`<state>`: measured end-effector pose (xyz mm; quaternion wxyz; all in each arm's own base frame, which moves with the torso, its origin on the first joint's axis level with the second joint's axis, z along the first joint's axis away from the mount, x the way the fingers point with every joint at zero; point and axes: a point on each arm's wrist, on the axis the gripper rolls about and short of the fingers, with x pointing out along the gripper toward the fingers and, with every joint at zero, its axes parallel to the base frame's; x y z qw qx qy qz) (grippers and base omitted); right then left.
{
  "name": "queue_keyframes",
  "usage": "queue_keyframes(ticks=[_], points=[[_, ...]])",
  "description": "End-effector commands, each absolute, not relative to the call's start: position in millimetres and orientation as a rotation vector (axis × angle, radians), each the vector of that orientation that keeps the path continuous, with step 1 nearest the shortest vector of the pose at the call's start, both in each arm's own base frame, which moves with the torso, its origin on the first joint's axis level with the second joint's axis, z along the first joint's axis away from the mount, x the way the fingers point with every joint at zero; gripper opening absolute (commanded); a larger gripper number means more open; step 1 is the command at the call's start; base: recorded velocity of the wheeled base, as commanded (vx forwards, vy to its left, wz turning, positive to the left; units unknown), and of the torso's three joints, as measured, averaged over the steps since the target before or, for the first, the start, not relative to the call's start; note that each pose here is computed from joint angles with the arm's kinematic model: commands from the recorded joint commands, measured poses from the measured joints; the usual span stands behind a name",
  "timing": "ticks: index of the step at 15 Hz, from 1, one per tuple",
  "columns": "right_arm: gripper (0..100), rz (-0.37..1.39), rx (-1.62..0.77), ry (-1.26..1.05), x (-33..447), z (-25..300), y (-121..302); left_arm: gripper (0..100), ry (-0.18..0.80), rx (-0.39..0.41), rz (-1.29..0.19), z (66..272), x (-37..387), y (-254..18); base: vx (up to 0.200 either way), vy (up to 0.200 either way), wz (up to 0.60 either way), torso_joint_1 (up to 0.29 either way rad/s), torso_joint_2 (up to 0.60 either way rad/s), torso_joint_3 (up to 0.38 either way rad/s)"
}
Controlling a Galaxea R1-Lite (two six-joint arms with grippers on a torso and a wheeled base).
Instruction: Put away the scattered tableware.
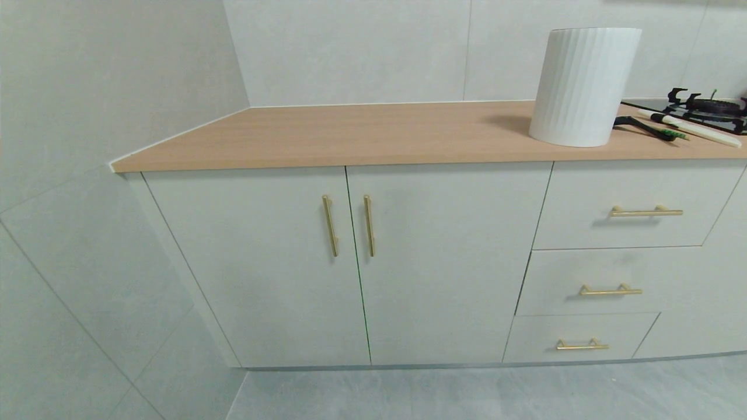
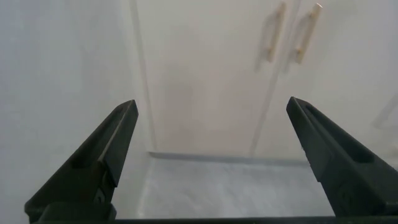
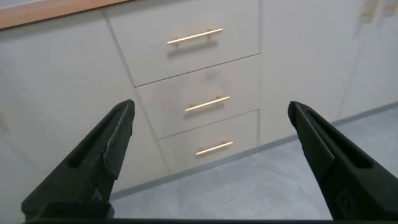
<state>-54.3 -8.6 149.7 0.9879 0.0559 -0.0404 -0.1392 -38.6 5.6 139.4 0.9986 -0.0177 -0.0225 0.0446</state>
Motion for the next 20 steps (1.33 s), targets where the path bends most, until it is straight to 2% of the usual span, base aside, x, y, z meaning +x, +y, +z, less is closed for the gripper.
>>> queue_keyframes(ticks=[1, 4, 5, 6, 7, 9, 11, 18, 20], points=[[100, -0.309, 0.109, -0.12, -58.7, 139.1, -6.7, 100, -0.098, 0.02, 0.11, 125.6, -46.8, 2.6, 0.0, 0.0, 0.0, 0.0, 0.0, 0.0], [100, -0.304, 0.092, -0.038, -44.8, 115.1, -6.6, 100, -0.05, 0.034, 0.118, 100.1, -32.8, 2.7, 0.0, 0.0, 0.0, 0.0, 0.0, 0.0], [100, -0.276, 0.092, -0.037, -35.9, 101.5, -6.0, 100, -0.046, 0.043, 0.115, 85.0, -25.1, 2.6, 0.0, 0.0, 0.0, 0.0, 0.0, 0.0], [100, -0.276, 0.092, -0.037, -35.9, 101.5, -6.0, 100, -0.046, 0.043, 0.115, 85.0, -25.1, 2.6, 0.0, 0.0, 0.0, 0.0, 0.0, 0.0], [100, -0.191, 0.076, -0.073, -23.3, 82.4, -4.2, 100, -0.041, 0.052, 0.081, 80.1, -23.1, 1.9, 0.0, 0.0, 0.0, 0.0, 0.0, 0.0], [100, -0.126, 0.068, -0.032, -23.0, 78.8, -2.7, 100, -0.042, 0.053, 0.039, 80.1, -23.0, 0.9, 0.0, 0.0, 0.0, 0.0, 0.0, 0.0], [100, -0.032, 0.055, 0.002, -22.8, 75.6, -0.6, 100, 0.006, 0.054, 0.004, 75.1, -22.9, 0.2, 0.0, 0.0, 0.0, 0.0, 0.0, 0.0], [100, -0.011, 0.008, 0.006, -22.8, 75.3, -0.1, 100, 0.002, 0.038, 0.003, 75.6, -22.9, 0.1, 0.0, 0.0, 0.0, 0.0, 0.0, 0.0], [100, -0.008, 0.011, 0.006, -22.8, 75.3, 0.0, 100, 0.0, -0.005, 0.006, 75.7, -22.9, 0.2, 0.0, 0.0, 0.0, 0.0, 0.0, 0.0]])
